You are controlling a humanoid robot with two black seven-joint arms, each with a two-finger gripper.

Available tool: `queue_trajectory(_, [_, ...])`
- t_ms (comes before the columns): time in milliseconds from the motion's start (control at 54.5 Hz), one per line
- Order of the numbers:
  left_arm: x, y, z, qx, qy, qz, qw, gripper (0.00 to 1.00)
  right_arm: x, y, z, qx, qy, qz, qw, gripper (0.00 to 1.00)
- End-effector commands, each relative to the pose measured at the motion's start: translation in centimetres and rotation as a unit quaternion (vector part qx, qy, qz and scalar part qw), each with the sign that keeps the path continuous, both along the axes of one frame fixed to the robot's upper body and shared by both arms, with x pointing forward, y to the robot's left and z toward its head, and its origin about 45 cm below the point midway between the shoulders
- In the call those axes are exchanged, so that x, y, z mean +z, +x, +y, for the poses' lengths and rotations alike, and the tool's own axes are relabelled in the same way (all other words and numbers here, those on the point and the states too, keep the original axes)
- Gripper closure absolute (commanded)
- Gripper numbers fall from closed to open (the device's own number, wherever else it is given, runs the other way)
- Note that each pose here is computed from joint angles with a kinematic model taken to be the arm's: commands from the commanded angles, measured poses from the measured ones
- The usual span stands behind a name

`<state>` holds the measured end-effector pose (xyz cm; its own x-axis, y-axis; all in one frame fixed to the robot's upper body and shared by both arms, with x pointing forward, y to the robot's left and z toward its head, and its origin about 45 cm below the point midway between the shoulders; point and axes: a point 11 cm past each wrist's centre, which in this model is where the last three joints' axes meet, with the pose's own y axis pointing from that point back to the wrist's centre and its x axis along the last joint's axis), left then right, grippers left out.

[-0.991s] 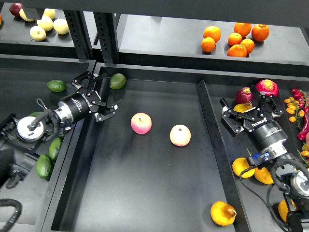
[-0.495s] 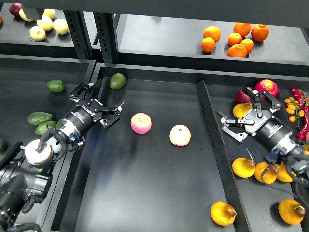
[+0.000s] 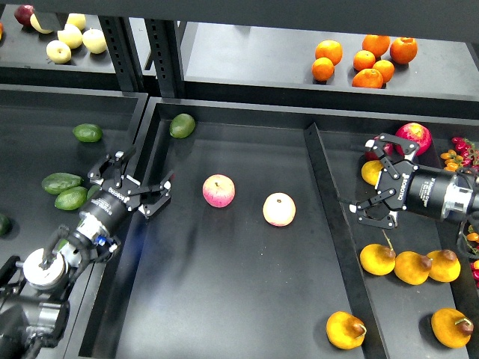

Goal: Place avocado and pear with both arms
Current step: 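Reach the right gripper down to a yellow pear in its bin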

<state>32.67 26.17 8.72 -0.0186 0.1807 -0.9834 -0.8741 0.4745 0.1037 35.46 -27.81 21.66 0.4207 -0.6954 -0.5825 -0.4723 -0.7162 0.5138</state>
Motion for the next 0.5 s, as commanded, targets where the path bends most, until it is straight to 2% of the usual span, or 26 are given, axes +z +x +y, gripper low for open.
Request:
queue_trajectory(0, [-0.8, -1.2, 0.2, 0.003, -0.002, 0.011, 1.000, 0.01, -0.2, -0.4, 1.2, 0.065, -0.039, 0.002, 0.997, 0.00])
queue_trajectory(18, [-0.9, -1.5, 0.3, 0.007, -0.006, 0.013, 1.000, 0.01, -0.4, -0.8, 1.8, 0.100, -0.058, 0.001, 0.993, 0.00])
queue_trajectory(294, [0.0, -1.6, 2.5, 0.053, -0.033, -0.003, 0.998, 0.01, -2.5, -3.0, 1.8, 0.231, -0.141, -0.011, 0.963, 0.00])
queue_trajectory(477, [0.7, -1.3, 3.0, 0.061, -0.036, -0.014, 0.997, 0.01, -3.5, -3.3, 1.1, 0.256, -0.188, -0.017, 0.948, 0.00])
